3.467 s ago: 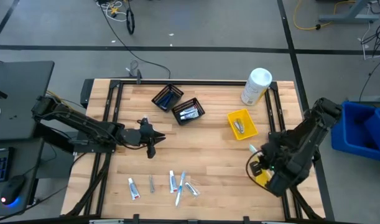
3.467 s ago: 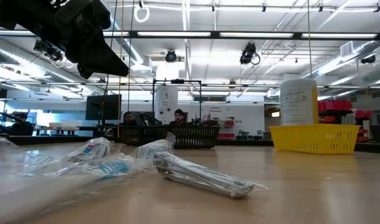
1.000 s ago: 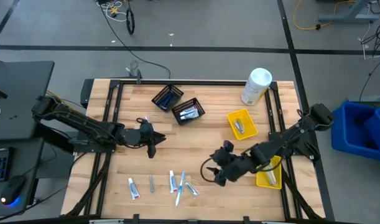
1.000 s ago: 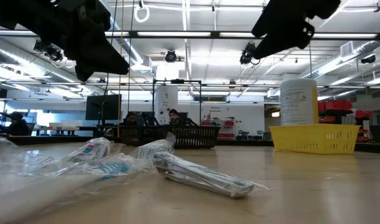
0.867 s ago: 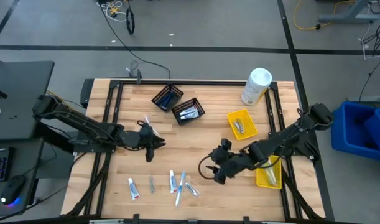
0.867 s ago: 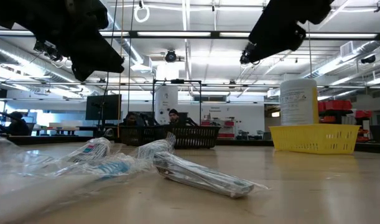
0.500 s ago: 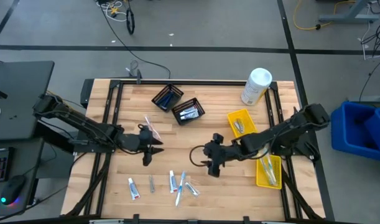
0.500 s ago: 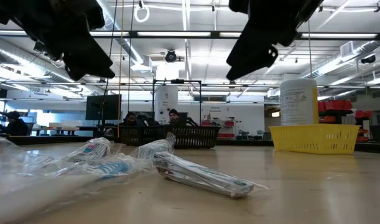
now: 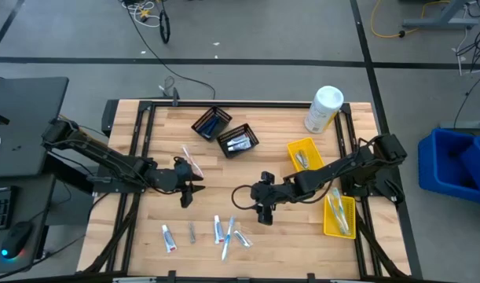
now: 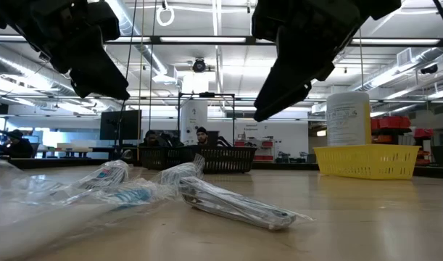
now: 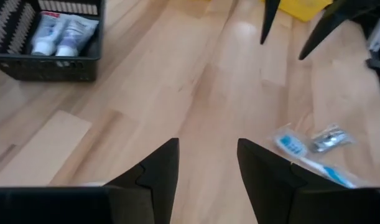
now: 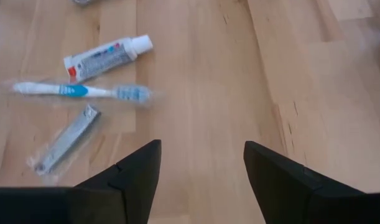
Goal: Pick & Place Travel size toiletries
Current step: Put the toothpaste into the bottom black bin
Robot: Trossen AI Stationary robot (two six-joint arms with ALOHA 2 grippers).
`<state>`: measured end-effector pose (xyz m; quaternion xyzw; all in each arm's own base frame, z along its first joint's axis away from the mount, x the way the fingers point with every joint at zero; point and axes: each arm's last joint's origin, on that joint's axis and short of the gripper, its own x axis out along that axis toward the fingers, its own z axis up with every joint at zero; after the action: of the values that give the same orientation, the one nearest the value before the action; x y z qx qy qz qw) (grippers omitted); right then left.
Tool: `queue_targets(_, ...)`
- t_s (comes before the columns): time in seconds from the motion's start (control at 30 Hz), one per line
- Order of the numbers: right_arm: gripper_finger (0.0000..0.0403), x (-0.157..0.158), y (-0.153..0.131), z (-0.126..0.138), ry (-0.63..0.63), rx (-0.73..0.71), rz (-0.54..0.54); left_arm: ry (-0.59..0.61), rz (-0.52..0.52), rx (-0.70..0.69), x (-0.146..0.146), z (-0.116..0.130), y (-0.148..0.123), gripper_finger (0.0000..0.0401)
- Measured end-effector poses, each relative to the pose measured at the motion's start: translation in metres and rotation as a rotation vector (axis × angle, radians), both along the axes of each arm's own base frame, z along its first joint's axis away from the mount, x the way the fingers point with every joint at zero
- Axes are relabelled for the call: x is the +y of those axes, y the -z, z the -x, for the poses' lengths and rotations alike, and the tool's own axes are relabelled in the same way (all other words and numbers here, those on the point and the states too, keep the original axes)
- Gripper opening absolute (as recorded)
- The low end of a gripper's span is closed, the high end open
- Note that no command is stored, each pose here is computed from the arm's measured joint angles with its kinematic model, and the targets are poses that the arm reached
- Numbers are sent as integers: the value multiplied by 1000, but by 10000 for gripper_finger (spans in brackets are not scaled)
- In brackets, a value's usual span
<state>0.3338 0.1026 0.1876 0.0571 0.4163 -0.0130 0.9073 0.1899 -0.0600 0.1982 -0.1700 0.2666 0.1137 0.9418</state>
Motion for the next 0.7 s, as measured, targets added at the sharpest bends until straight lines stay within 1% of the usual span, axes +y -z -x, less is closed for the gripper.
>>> queue_targets(0.1, 239, -2, 1, -1, 6, -1, 0, -21, -25, 18, 1, 1, 2, 171)
queue_targets(0.17, 244, -4, 1, -2, 12, 1, 0, -21, -60, 37, 2, 2, 3, 171)
queue_targets(0.23, 251, -6, 2, -2, 16, 3, 4, -6, -128, 75, 4, 4, 5, 171)
queue_targets(0.3, 257, -9, 2, -3, 24, 8, 5, 18, -224, 117, 5, 7, 8, 171)
queue_targets(0.37, 263, -11, 2, -3, 30, 8, 5, 33, -278, 146, 6, 8, 9, 171)
queue_targets(0.43, 267, -13, 2, -4, 35, 6, 4, 46, -262, 137, 6, 7, 9, 173)
queue_targets(0.57, 271, -13, 1, -5, 36, -2, 2, 94, -162, 77, 1, 3, 4, 176)
queue_targets(0.7, 265, -13, 1, -5, 36, -4, 2, 147, -84, 5, -8, -4, 2, 176)
